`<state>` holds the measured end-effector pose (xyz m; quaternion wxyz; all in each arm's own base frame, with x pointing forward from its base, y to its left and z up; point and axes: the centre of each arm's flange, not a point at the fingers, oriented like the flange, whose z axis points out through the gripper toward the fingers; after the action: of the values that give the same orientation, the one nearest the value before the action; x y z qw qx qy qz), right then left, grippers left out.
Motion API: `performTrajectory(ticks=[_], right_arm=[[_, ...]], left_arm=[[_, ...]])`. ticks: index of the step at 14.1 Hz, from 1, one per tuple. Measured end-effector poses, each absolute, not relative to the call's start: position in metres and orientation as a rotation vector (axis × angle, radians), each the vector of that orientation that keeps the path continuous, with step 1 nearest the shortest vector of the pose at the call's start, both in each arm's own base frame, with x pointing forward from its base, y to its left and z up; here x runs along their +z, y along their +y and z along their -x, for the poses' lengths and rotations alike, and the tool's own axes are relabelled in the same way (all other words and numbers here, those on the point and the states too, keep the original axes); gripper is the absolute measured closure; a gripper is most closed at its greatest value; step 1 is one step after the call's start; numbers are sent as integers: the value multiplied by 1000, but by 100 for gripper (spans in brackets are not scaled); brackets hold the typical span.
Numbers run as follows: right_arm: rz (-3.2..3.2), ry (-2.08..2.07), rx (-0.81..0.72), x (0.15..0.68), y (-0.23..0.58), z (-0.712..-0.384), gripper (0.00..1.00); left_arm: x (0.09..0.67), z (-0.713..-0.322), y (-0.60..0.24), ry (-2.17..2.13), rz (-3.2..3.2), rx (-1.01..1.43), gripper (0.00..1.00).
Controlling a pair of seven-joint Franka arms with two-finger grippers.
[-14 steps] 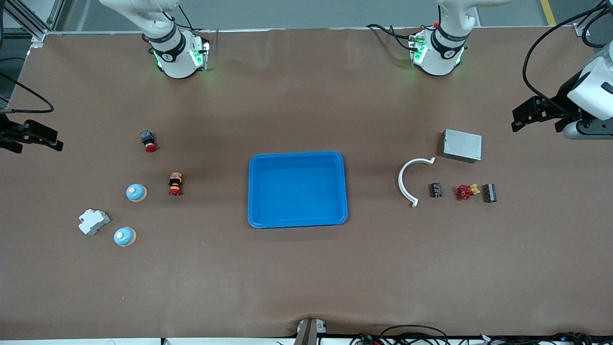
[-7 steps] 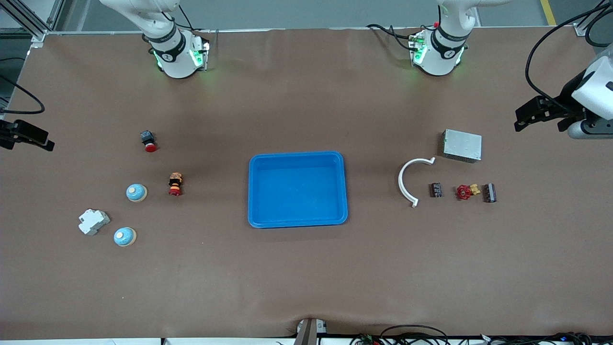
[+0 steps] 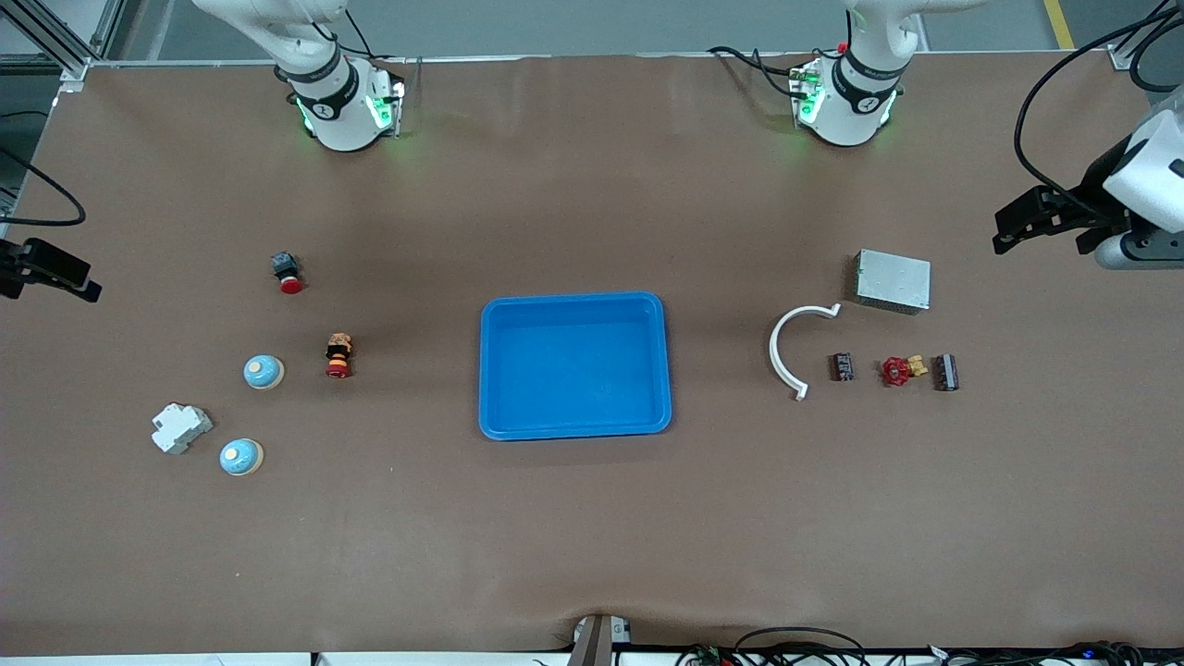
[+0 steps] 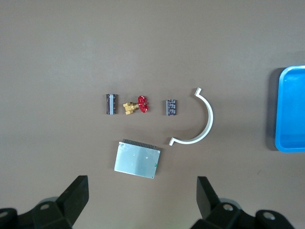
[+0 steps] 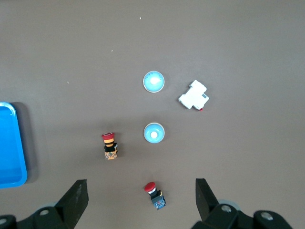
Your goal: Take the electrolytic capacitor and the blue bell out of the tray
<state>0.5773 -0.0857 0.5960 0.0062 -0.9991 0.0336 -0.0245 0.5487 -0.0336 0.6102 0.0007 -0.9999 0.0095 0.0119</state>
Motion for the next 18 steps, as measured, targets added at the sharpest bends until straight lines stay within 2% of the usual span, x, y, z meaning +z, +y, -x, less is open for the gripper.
performTrajectory(ticks=[11,18], right_arm=[[3122,125,-66,589,-90,-577,0],[3125,136,-121,592,-95,-580,0]], left_arm=[[595,-556,-32,26,3140,82,0],[595,-556,-32,26,3140,82,0]])
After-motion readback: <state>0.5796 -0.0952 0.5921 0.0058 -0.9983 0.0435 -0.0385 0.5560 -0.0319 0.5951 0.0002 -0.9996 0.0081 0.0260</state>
